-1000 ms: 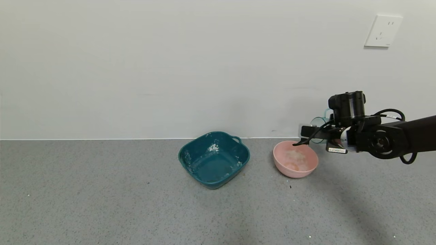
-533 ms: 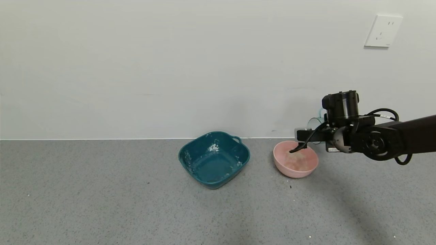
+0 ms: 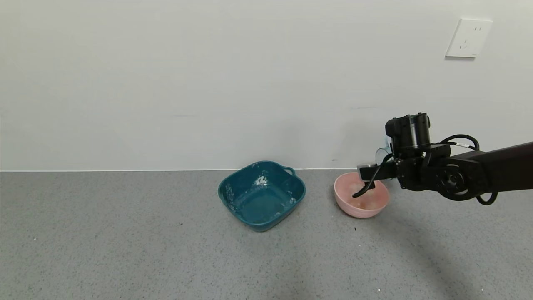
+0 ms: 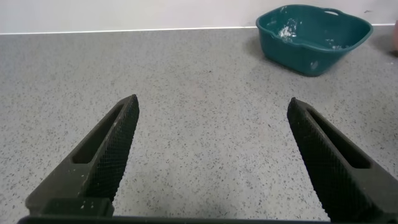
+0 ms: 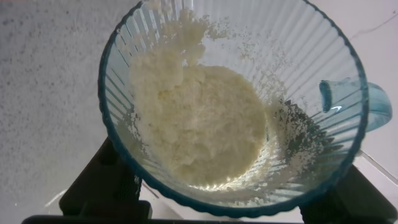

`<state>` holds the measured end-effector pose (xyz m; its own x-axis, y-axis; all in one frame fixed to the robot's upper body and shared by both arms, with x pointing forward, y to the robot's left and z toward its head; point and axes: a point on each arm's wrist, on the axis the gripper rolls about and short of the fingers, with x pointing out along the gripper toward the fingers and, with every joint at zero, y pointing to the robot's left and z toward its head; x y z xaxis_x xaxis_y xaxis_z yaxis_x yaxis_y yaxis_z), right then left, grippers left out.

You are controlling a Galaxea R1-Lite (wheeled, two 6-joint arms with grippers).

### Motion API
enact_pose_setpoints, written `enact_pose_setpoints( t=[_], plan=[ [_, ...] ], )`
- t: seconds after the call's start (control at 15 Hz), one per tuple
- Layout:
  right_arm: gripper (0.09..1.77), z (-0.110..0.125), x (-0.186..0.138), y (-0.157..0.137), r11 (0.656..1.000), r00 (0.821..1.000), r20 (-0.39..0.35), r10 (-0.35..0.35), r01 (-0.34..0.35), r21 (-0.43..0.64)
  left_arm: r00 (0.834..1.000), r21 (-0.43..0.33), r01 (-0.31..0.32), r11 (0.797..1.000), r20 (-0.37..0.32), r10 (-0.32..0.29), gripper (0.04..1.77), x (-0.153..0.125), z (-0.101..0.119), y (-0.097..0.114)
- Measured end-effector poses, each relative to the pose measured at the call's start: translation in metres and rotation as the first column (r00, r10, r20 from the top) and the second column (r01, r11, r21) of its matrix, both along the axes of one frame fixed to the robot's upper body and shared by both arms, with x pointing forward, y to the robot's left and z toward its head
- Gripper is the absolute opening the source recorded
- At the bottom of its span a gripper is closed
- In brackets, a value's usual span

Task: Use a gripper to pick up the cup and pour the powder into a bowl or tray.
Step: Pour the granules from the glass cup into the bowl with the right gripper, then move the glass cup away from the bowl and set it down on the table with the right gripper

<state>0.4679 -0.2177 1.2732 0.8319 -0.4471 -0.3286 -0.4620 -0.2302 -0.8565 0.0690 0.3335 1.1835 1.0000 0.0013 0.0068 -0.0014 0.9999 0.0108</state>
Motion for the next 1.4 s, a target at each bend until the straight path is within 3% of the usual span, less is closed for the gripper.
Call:
enact_pose_setpoints(
  t=[0.33, 0.6, 0.73, 0.93, 1.27, 1.4],
  plan=[
    [1.35, -0.005, -0.002, 0.005, 0.999, 1.0, -0.03, 0.006, -0.007, -0.051, 1.0, 0.0, 0.0, 1.0, 0.0, 0.0, 1.72, 0.0, 0.0, 0.0],
    [1.35, -0.008, -0.001, 0.01, 0.997, 1.0, -0.013, 0.006, -0.007, -0.071, 1.0, 0.0, 0.0, 1.0, 0.0, 0.0, 1.72, 0.0, 0.0, 0.0],
    [1.35, -0.006, 0.003, 0.012, 0.998, 0.999, 0.031, 0.009, -0.007, -0.059, 1.0, 0.0, 0.0, 1.0, 0.0, 0.0, 1.72, 0.0, 0.0, 0.0],
    [1.35, -0.01, 0.005, 0.011, 0.998, 1.0, 0.028, 0.012, -0.011, -0.055, 1.0, 0.0, 0.0, 1.0, 0.0, 0.0, 1.72, 0.0, 0.0, 0.0],
    [1.35, -0.002, 0.0, 0.007, 0.999, 0.997, 0.077, -0.021, 0.018, 0.04, 1.0, 0.0, 0.0, 1.0, 0.0, 0.0, 1.72, 0.0, 0.0, 0.0],
    [1.35, 0.004, -0.007, 0.002, 0.99, 0.996, 0.084, -0.029, 0.017, 0.138, 1.0, 0.0, 0.0, 1.0, 0.0, 0.0, 1.72, 0.0, 0.0, 0.0]
  ],
)
